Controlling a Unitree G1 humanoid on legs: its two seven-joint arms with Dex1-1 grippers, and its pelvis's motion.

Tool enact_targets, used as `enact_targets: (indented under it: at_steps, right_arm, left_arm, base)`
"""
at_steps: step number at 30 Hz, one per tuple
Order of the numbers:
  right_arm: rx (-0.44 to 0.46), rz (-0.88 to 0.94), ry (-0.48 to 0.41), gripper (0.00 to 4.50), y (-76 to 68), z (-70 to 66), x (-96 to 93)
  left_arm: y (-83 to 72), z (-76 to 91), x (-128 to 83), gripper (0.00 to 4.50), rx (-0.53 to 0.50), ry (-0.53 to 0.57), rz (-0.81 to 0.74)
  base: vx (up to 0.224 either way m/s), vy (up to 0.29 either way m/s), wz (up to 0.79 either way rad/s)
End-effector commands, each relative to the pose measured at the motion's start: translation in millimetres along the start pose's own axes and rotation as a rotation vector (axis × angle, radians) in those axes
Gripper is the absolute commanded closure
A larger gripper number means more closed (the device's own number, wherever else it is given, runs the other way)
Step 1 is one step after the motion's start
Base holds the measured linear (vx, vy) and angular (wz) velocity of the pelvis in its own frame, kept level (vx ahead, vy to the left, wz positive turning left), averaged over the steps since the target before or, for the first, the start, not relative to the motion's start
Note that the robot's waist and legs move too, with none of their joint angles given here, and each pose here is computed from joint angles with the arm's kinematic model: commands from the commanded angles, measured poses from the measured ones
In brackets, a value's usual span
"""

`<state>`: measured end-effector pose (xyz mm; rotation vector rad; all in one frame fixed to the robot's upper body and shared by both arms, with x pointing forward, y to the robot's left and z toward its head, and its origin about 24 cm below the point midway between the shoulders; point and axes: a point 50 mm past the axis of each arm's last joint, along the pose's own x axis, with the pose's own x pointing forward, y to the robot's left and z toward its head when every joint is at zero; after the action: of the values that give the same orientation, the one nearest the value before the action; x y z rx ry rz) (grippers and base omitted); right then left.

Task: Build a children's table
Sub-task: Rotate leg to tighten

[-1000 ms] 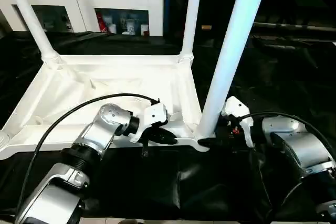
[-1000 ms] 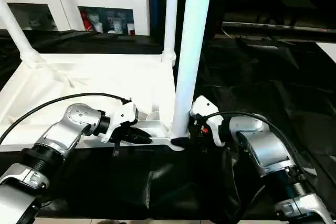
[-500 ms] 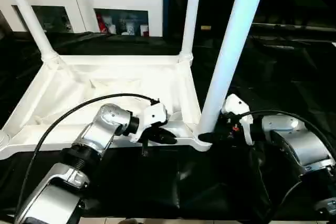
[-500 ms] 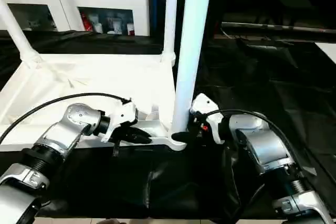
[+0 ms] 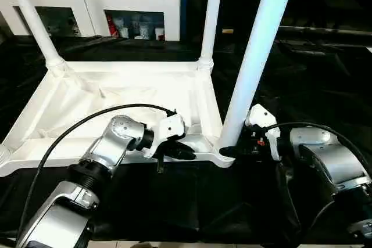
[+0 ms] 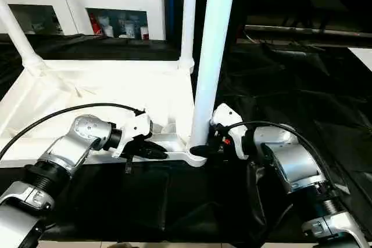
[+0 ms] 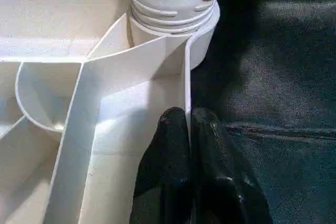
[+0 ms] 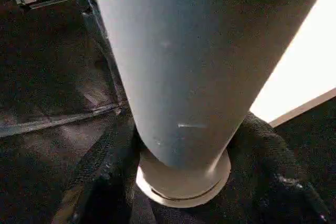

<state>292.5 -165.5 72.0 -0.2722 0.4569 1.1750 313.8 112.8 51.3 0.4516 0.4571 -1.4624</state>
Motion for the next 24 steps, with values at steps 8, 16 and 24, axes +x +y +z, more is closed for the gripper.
enact_targets:
  at_steps: [8, 16, 24]
  right_arm:
    - [0.302, -0.337, -0.092, 2.44, -10.6, -26.7, 32.3]
    - [0.461, -0.731, -0.034, 2.46, -16.7, -36.2, 57.2]
    - [0.424, -0.797, -0.076, 1.92, -21.9, -21.7, 63.9]
  left_arm:
    - [18.1, -0.2, 23, 4.5, -0.132, 0.034, 0.269]
    - [31.2, 21.4, 53, 4.5, -0.201, 0.057, 0.499]
    - [30.9, 25.7, 66, 4.5, -0.172, 0.083, 0.512]
  base:
    - [0.0, 0.0, 0.0]
    - [-0.013, 0.002, -0.01]
    - [0.0, 0.0, 0.0]
